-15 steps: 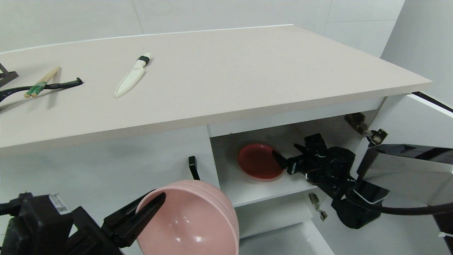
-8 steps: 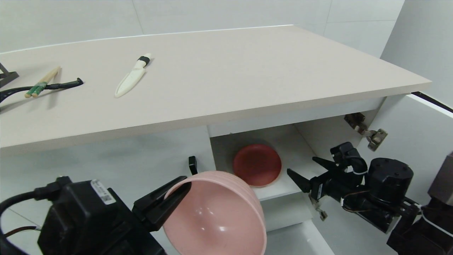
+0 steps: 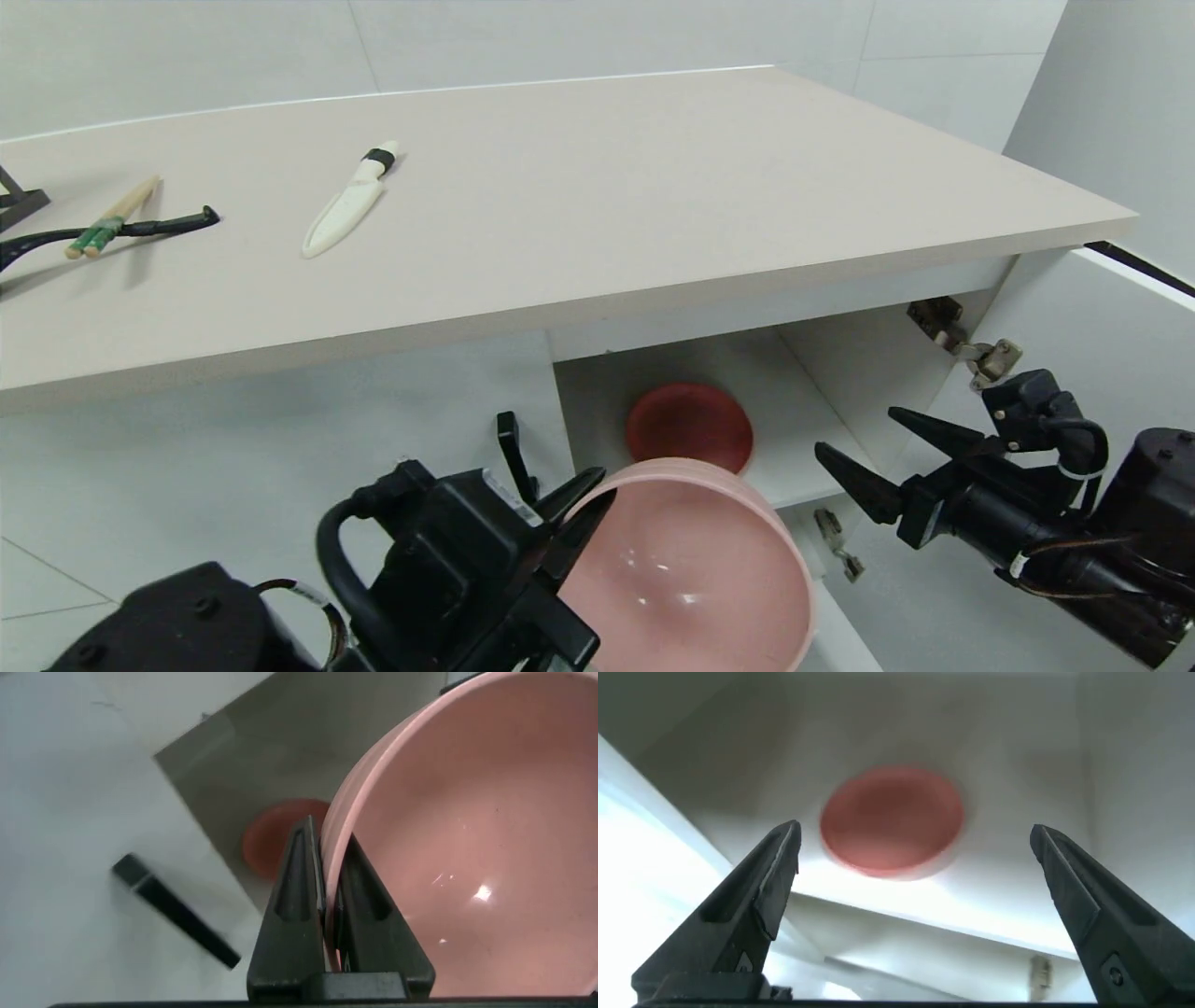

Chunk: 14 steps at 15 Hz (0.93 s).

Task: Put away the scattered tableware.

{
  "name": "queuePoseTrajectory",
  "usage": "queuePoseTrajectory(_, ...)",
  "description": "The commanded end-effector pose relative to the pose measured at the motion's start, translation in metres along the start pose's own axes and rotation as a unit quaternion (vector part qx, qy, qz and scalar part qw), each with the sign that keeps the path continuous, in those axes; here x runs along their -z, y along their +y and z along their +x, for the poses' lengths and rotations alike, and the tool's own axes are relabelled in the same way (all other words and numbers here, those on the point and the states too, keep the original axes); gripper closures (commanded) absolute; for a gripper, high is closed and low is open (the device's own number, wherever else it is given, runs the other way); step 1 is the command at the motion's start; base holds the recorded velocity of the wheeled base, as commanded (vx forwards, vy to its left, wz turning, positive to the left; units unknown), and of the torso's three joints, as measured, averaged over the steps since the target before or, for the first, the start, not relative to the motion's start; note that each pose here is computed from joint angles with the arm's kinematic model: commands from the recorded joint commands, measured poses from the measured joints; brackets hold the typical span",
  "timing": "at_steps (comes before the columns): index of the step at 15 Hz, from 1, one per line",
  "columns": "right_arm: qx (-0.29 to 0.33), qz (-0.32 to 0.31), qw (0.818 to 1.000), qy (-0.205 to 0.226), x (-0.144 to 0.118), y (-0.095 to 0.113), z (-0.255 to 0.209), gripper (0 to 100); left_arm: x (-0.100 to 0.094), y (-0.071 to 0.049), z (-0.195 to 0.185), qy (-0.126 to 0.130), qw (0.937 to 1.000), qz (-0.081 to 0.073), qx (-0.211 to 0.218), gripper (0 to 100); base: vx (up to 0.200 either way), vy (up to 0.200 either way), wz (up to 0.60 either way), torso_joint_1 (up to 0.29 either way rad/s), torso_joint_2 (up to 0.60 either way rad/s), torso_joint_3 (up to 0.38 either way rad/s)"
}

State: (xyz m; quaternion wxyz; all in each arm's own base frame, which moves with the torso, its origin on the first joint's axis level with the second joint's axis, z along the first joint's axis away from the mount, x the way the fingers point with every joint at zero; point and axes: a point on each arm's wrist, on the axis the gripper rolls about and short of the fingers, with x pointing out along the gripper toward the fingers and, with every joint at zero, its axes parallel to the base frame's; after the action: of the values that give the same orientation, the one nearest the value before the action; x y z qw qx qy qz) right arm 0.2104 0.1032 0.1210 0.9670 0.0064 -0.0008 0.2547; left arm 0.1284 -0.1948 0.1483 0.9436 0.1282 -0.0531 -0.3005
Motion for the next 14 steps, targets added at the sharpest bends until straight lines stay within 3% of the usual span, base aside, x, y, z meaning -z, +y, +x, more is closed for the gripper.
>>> queuePoseTrajectory(1, 0.004, -0.002, 1.0, -0.012, -0.006, -0.001, -0.008, 0, 0.014, -0.013, 0.018, 0.023, 0.9996, 0.014, -0.003, 100, 0.0, 0.0, 0.0, 0.0, 0.0, 0.0)
queuePoseTrajectory(4, 0.011, -0.038, 0.999, -0.022, -0.01, -0.004, -0.005, 0, 0.031, -0.025, 0.037, 0.015, 0.9992, 0.018, -0.032, 100, 0.0, 0.0, 0.0, 0.0, 0.0, 0.0)
queuePoseTrajectory(5, 0.012, -0.048, 0.999, -0.023, -0.011, -0.004, -0.007, 0, 0.044, -0.03, 0.043, 0.04, 0.9973, 0.042, -0.045, 100, 0.0, 0.0, 0.0, 0.0, 0.0, 0.0)
queuePoseTrajectory(6, 0.012, -0.053, 0.998, -0.025, -0.012, -0.004, -0.007, 0, 0.044, -0.031, 0.045, 0.04, 0.9972, 0.044, -0.046, 100, 0.0, 0.0, 0.0, 0.0, 0.0, 0.0)
queuePoseTrajectory(9, 0.006, -0.057, 0.997, -0.048, -0.022, 0.0, -0.01, 0, 0.044, -0.027, 0.056, 0.047, 0.9935, 0.04, -0.096, 100, 0.0, 0.0, 0.0, 0.0, 0.0, 0.0)
queuePoseTrajectory(12, -0.012, -0.056, 0.997, -0.054, -0.024, 0.008, -0.011, 0, 0.045, -0.031, 0.079, 0.042, 0.9896, 0.031, -0.134, 100, 0.0, 0.0, 0.0, 0.0, 0.0, 0.0)
queuePoseTrajectory(14, -0.022, -0.056, 0.996, -0.061, -0.027, 0.013, -0.013, 0, 0.039, -0.038, 0.097, 0.019, 0.9886, 0.011, -0.149, 100, 0.0, 0.0, 0.0, 0.0, 0.0, 0.0)
